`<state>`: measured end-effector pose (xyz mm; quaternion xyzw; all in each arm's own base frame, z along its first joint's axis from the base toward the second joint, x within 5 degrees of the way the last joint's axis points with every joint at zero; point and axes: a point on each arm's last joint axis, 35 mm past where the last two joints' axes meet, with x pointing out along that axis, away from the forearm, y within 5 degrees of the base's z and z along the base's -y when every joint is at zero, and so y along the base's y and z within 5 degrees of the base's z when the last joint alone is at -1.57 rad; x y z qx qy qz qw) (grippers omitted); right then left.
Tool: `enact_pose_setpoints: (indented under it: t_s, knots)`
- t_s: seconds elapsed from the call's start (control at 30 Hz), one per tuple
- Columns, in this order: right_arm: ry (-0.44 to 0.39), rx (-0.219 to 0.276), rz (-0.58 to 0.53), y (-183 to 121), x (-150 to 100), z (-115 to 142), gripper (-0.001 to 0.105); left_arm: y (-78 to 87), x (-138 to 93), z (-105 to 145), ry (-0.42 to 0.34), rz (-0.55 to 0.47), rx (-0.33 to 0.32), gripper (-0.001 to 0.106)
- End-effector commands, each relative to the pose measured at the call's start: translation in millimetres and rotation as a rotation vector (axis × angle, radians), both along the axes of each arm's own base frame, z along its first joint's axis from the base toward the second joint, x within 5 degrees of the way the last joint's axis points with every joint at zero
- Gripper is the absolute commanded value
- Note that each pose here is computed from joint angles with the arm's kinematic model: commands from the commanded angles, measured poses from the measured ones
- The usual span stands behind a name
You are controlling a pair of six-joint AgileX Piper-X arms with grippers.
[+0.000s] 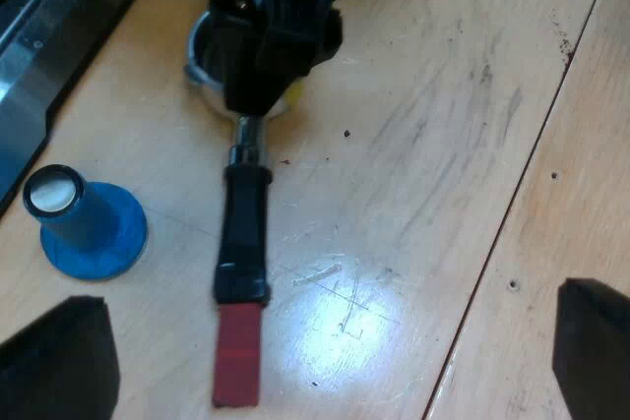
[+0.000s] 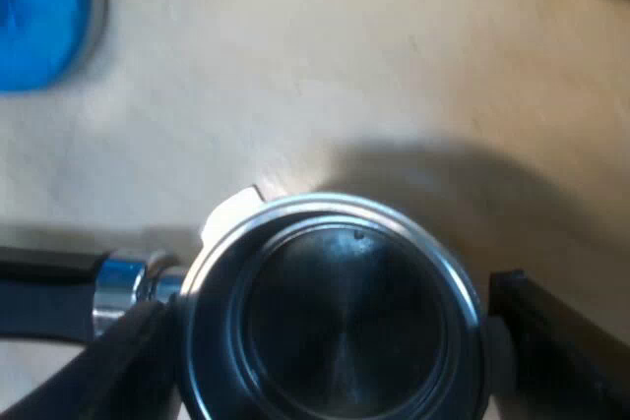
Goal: Put the handle in the coffee machine
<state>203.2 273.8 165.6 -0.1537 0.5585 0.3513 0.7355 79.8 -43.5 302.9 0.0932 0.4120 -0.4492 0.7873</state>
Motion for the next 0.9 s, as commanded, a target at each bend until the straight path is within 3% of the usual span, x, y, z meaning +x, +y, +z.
enact_pose_setpoints:
  t_s: [0.03,0.63,0.9]
  knots:
    - [0.009,0.013,-0.003,-4.1,-4.7,16.7,0.0,-0.2,0.5,1.2,-0.013,-0.011,-0.004,0.09]
    - [-0.023,0.055,-0.003,-25.4,-20.7,66.9,0.0,-0.8,0.8,1.8,-0.121,-0.138,0.023,0.09]
    - [-0.03,0.087,-0.034,-32.9,-26.4,83.6,0.0,-3.3,9.2,-16.4,-0.151,-0.139,0.018,0.09]
